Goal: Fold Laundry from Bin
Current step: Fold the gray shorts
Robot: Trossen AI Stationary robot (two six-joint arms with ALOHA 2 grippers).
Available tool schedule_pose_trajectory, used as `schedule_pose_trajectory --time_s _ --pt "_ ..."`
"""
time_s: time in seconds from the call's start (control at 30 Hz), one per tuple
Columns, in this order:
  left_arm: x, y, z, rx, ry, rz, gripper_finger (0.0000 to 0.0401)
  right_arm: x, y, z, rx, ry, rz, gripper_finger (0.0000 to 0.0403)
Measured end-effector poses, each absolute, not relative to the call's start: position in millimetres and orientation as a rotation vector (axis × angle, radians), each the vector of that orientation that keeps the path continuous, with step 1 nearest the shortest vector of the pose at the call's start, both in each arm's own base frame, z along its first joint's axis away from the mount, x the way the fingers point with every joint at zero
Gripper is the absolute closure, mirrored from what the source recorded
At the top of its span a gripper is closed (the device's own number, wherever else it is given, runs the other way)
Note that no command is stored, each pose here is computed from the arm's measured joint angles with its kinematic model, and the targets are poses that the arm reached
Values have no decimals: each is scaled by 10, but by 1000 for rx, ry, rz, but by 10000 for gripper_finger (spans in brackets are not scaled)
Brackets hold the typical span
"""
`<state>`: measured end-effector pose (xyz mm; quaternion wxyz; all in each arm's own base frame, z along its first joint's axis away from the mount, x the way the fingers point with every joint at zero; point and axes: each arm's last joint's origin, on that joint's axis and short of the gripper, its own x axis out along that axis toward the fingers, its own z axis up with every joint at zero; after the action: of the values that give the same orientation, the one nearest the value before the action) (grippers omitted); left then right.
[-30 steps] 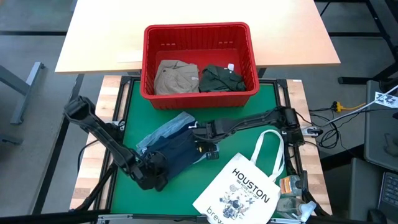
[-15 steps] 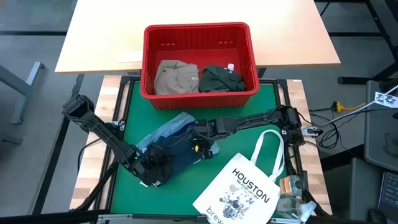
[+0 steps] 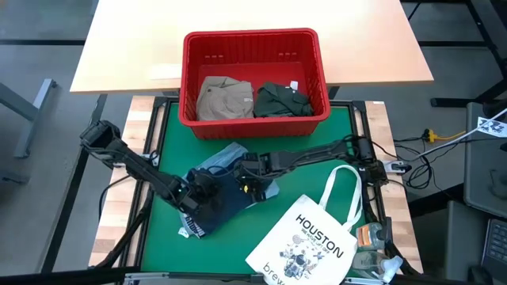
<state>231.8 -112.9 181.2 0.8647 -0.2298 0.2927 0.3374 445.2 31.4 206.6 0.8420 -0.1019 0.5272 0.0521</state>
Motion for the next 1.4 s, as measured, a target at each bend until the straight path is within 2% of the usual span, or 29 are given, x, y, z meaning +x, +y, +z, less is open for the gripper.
schedule_pose_trajectory --time_s 0.53,0.93,1.17,1.4 --pt "2406 -981 1500 -404 759 822 399 4523 119 1830 -196 1165 69 237" --pt "2409 -978 1470 -424 809 811 399 4515 119 1823 -202 1176 71 237" --pt "2365 -980 1614 -512 844 745 399 4423 119 1978 -223 1195 75 237" --pt "2249 -1001 1918 -593 783 648 399 4265 112 2261 -225 1204 71 237"
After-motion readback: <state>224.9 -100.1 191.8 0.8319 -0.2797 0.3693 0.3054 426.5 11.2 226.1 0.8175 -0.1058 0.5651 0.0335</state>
